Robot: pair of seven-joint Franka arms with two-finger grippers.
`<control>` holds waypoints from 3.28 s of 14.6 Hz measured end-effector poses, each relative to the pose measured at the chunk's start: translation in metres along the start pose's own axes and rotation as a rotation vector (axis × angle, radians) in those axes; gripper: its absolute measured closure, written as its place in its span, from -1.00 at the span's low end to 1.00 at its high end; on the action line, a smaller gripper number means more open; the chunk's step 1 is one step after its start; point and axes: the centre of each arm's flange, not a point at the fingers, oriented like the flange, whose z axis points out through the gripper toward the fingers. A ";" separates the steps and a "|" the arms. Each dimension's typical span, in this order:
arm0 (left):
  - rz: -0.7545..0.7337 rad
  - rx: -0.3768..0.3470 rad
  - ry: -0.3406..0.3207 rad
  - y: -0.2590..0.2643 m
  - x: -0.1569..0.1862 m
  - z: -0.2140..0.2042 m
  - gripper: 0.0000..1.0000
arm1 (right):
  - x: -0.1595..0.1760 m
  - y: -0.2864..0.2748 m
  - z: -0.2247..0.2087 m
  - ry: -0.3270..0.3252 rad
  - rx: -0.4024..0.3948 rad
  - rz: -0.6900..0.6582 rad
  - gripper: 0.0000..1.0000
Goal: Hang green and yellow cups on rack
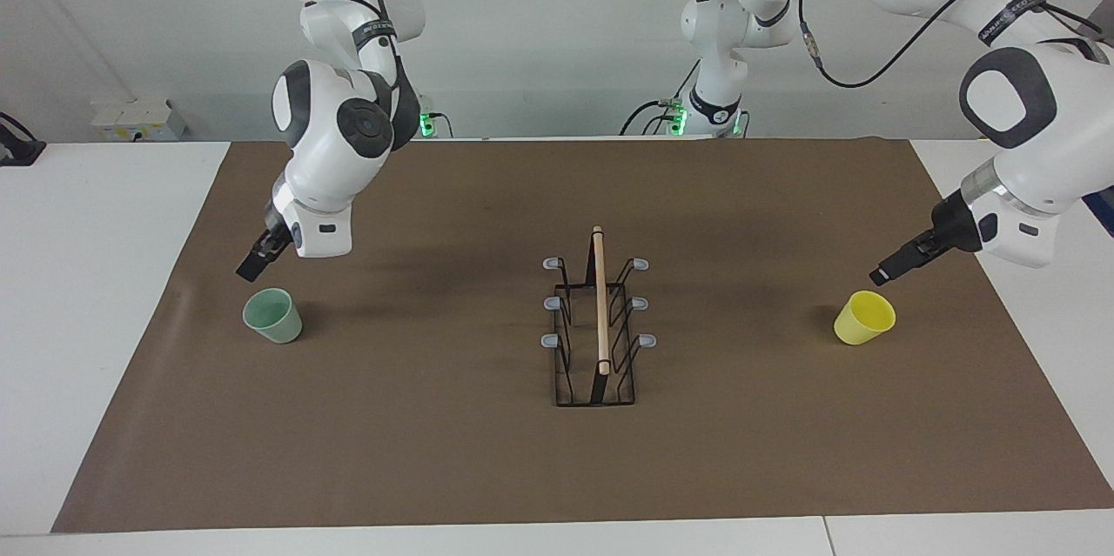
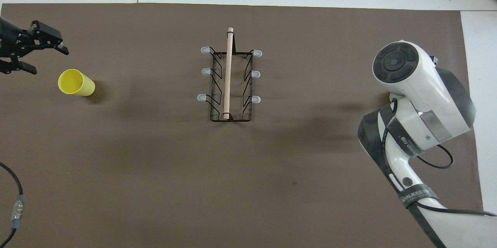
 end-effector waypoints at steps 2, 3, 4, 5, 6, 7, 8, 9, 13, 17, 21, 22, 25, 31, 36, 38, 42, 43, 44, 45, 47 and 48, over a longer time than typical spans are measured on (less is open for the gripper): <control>-0.110 -0.003 0.006 -0.007 0.013 0.013 -1.00 | 0.015 -0.007 -0.001 -0.050 -0.050 -0.082 -1.00; -0.169 0.002 0.006 -0.009 0.020 0.023 -1.00 | 0.024 -0.012 -0.001 -0.069 -0.064 -0.111 -1.00; -0.224 0.008 0.010 -0.012 0.030 0.036 -1.00 | 0.033 -0.016 0.001 -0.084 -0.071 -0.137 -1.00; -0.274 0.009 0.015 -0.016 0.040 0.051 -1.00 | 0.041 -0.017 0.006 -0.096 -0.080 -0.159 -1.00; -0.320 0.000 0.017 -0.022 0.050 0.065 -1.00 | 0.047 -0.018 0.011 -0.115 -0.089 -0.180 -1.00; -0.362 -0.012 0.019 -0.030 0.061 0.076 -1.00 | 0.055 -0.018 0.017 -0.130 -0.096 -0.203 -1.00; -0.396 -0.026 0.022 -0.039 0.070 0.085 -1.00 | 0.065 -0.020 0.022 -0.140 -0.105 -0.228 -1.00; -0.424 -0.044 0.023 -0.050 0.079 0.093 -1.00 | 0.079 -0.023 0.027 -0.157 -0.112 -0.260 -1.00; -0.585 -0.113 0.000 -0.089 0.106 0.122 -1.00 | 0.130 -0.035 0.050 -0.244 -0.156 -0.351 -1.00; -0.747 -0.177 -0.060 -0.118 0.116 0.150 -1.00 | 0.150 -0.039 0.070 -0.268 -0.180 -0.378 -1.00; -0.877 -0.245 -0.167 -0.145 0.107 0.183 -1.00 | 0.163 -0.048 0.086 -0.279 -0.218 -0.379 -1.00; -0.914 -0.271 -0.193 -0.155 0.103 0.189 -1.00 | 0.165 -0.051 0.091 -0.288 -0.230 -0.390 -1.00; -1.022 -0.333 -0.264 -0.179 0.088 0.200 -1.00 | 0.170 -0.060 0.107 -0.325 -0.268 -0.433 -1.00; -1.214 -0.544 -0.450 -0.201 0.041 0.225 -1.00 | 0.163 -0.062 0.125 -0.373 -0.290 -0.467 -1.00; -1.296 -0.632 -0.450 -0.197 0.035 0.236 -1.00 | 0.150 -0.069 0.154 -0.391 -0.291 -0.408 -1.00; -1.331 -0.667 -0.438 -0.192 0.037 0.236 -1.00 | 0.150 -0.071 0.157 -0.390 -0.290 -0.402 -1.00; -1.352 -0.686 -0.421 -0.176 0.038 0.237 -1.00 | 0.147 -0.071 0.163 -0.405 -0.330 -0.406 -1.00; -1.349 -0.684 -0.421 -0.173 0.038 0.238 -1.00 | 0.144 -0.070 0.167 -0.409 -0.344 -0.413 -1.00; -1.346 -0.682 -0.420 -0.170 0.037 0.238 -1.00 | 0.142 -0.070 0.171 -0.408 -0.356 -0.415 -1.00; -1.342 -0.680 -0.415 -0.167 0.037 0.239 -1.00 | 0.140 -0.070 0.175 -0.401 -0.361 -0.411 -1.00; -1.337 -0.676 -0.402 -0.160 0.036 0.240 -1.00 | 0.137 -0.068 0.181 -0.390 -0.376 -0.407 -1.00; -1.333 -0.675 -0.402 -0.158 0.036 0.240 -1.00 | 0.134 -0.067 0.184 -0.384 -0.383 -0.400 -1.00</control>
